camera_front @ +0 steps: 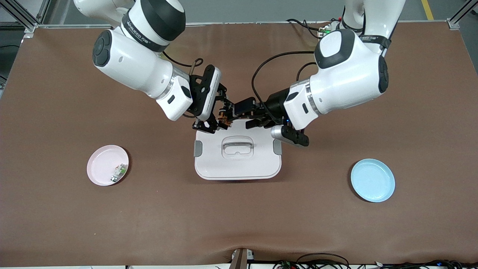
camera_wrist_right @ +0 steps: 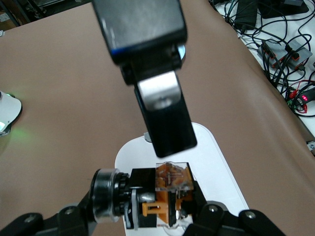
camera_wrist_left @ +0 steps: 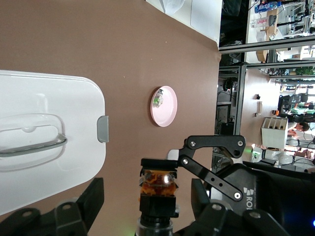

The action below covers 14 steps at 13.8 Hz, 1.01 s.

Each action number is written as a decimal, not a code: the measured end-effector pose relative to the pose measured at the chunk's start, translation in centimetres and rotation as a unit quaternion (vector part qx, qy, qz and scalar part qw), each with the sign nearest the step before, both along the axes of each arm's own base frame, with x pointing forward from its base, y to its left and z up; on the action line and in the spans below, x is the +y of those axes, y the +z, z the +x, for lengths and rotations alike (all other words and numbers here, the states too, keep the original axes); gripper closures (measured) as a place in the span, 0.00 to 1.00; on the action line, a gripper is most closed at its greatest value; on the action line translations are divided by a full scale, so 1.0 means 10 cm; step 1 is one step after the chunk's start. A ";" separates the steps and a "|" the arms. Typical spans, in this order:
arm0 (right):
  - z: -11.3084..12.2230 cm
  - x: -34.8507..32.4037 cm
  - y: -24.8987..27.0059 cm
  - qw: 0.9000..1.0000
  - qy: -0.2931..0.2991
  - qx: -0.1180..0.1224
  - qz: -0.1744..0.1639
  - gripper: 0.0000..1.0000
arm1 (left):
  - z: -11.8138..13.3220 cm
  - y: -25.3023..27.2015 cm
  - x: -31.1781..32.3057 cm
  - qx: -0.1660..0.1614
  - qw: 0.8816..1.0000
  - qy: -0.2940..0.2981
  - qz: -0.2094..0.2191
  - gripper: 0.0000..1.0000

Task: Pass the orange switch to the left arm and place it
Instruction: 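Close the left gripper on the switch held by the right gripper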

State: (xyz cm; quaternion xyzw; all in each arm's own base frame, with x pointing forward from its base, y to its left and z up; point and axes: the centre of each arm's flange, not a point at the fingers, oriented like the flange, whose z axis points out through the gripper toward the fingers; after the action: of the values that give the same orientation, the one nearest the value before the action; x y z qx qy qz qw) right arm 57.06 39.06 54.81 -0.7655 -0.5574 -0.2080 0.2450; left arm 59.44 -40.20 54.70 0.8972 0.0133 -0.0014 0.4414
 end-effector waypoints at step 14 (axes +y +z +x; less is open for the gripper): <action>-0.02 0.06 0.12 1.000 -0.009 0.000 0.007 0.27 | -0.10 -0.03 -0.18 0.001 1.000 -0.008 0.001 0.30</action>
State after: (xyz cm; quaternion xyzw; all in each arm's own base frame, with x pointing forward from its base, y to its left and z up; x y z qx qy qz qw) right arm 56.83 39.63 56.03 -0.7689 -0.5489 -0.2139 0.2486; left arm 58.48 -41.98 54.42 0.8977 0.0060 -0.0057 0.4406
